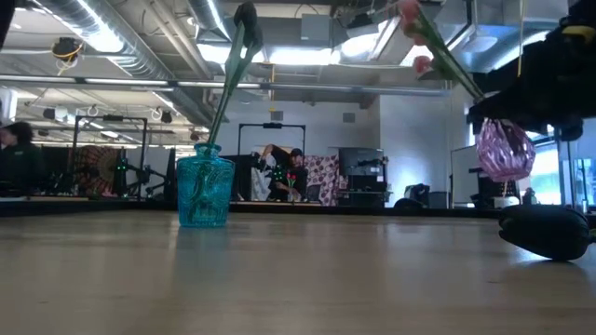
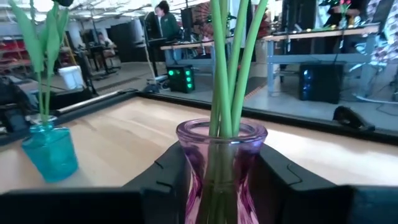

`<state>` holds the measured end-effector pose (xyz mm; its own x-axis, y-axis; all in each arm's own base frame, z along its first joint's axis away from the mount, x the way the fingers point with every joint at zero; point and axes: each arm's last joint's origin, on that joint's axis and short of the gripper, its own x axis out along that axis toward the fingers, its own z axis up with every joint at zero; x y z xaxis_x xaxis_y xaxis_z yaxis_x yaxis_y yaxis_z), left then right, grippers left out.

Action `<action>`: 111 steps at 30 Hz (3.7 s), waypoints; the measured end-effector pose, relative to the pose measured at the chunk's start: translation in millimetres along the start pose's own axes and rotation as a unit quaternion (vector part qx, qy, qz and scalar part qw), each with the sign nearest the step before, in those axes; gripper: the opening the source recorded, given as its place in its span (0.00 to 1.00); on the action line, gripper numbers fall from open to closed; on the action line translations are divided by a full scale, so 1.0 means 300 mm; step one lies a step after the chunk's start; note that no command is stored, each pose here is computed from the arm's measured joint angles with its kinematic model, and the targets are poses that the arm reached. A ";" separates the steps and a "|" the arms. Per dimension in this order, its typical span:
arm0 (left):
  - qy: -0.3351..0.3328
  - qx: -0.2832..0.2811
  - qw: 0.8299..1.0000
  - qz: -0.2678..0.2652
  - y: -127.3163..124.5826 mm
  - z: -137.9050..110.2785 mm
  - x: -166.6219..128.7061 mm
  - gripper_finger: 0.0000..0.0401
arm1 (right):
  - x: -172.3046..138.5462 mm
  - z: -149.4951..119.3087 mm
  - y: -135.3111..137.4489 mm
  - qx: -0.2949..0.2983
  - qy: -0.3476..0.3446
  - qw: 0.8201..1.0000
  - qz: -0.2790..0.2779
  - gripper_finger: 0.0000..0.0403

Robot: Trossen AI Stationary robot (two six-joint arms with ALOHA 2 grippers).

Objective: Sort flowers into vase by color
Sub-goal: Adjust the purple vase

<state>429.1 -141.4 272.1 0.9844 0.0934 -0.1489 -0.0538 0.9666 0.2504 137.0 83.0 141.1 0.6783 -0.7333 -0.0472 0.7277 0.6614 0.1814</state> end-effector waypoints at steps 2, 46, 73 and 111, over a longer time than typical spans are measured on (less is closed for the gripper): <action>0.006 0.007 1.000 0.000 -0.014 -0.044 0.032 0.18 | -0.007 -0.023 -0.011 0.005 0.000 1.000 0.008 0.30; 0.066 0.044 0.996 0.027 -0.060 -0.168 0.082 0.18 | 0.204 -0.223 0.026 -0.073 -0.025 0.985 -0.156 0.30; 0.081 0.053 0.995 0.020 -0.075 -0.176 0.074 0.18 | 0.202 -0.225 0.016 -0.087 -0.019 0.984 -0.157 0.39; 0.084 0.055 0.994 0.029 -0.073 -0.178 0.073 0.18 | 0.196 -0.197 0.013 -0.114 0.028 0.982 -0.150 0.67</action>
<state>443.0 -147.9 212.2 0.9375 0.1958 -0.2875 -0.0817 0.9274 0.3651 185.8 51.7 81.0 0.4301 -0.8948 -0.1196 0.8950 0.4400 -0.0733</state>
